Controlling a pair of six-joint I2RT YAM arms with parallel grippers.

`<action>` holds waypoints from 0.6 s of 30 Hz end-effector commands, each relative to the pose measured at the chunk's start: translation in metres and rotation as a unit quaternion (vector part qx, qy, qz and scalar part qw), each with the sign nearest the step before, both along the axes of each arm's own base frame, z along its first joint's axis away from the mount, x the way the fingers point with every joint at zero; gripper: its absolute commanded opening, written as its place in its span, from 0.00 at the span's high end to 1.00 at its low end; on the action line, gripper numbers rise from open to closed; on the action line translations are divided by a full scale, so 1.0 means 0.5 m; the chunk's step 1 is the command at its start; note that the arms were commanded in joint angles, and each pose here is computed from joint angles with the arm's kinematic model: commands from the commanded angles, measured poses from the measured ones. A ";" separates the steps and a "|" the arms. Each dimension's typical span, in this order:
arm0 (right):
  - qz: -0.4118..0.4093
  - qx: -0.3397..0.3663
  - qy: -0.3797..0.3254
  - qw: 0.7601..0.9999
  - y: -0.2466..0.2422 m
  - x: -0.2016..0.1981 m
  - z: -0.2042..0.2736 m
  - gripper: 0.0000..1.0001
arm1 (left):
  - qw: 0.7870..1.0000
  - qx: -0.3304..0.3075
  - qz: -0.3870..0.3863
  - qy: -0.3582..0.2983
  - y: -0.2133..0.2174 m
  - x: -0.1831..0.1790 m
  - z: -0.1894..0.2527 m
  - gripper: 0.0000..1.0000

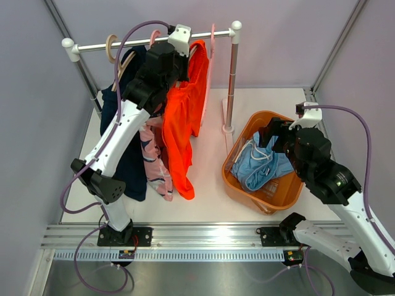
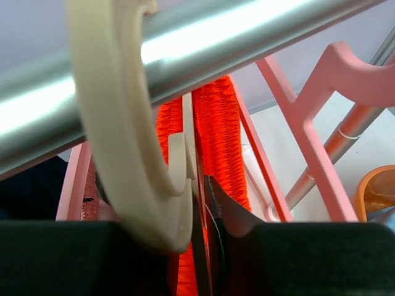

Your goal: Remove the shorts from the hanger

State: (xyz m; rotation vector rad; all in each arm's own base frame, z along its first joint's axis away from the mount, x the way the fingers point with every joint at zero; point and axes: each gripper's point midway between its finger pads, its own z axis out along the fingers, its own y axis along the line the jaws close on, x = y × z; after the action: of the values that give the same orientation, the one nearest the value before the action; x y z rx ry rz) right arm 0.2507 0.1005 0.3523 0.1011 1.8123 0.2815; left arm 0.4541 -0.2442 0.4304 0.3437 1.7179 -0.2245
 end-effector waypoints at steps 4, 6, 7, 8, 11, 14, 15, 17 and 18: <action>-0.005 0.006 -0.017 1.000 0.001 0.012 0.017 0.10 | 0.999 -0.006 -0.006 -0.031 0.003 0.003 0.052 1.00; -0.004 0.006 -0.017 1.000 0.000 0.010 0.016 0.11 | 0.999 -0.012 -0.012 -0.040 0.004 -0.006 0.076 1.00; -0.005 0.006 -0.017 1.000 -0.001 0.009 0.016 0.11 | 0.999 -0.017 -0.017 -0.044 0.003 -0.012 0.088 1.00; -0.005 0.007 -0.017 1.000 -0.001 0.009 0.015 0.11 | 0.998 -0.023 -0.019 -0.051 0.004 -0.019 0.103 1.00; -0.005 0.009 -0.018 1.000 0.000 0.008 0.014 0.11 | 0.996 -0.043 -0.032 -0.072 0.010 -0.049 0.151 1.00; -0.004 0.009 -0.019 1.000 0.001 0.009 0.014 0.11 | 0.995 -0.054 -0.038 -0.080 0.022 -0.079 0.180 1.00; -0.005 0.010 -0.019 1.000 0.000 0.009 0.015 0.11 | 0.995 -0.052 -0.039 -0.075 0.025 -0.084 0.175 1.00; -0.004 0.010 -0.021 1.000 0.001 0.010 0.015 0.11 | 0.995 -0.054 -0.040 -0.073 0.033 -0.100 0.179 1.00; -0.002 0.011 -0.021 1.000 0.003 0.010 0.016 0.11 | 0.995 -0.062 -0.038 -0.062 0.035 -0.105 0.171 1.00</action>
State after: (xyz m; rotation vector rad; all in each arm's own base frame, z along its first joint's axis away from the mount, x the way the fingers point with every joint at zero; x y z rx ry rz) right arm 0.2523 0.1019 0.3505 0.1011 1.8112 0.2836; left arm 0.4364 -0.2415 0.4427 0.3807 1.7359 -0.2664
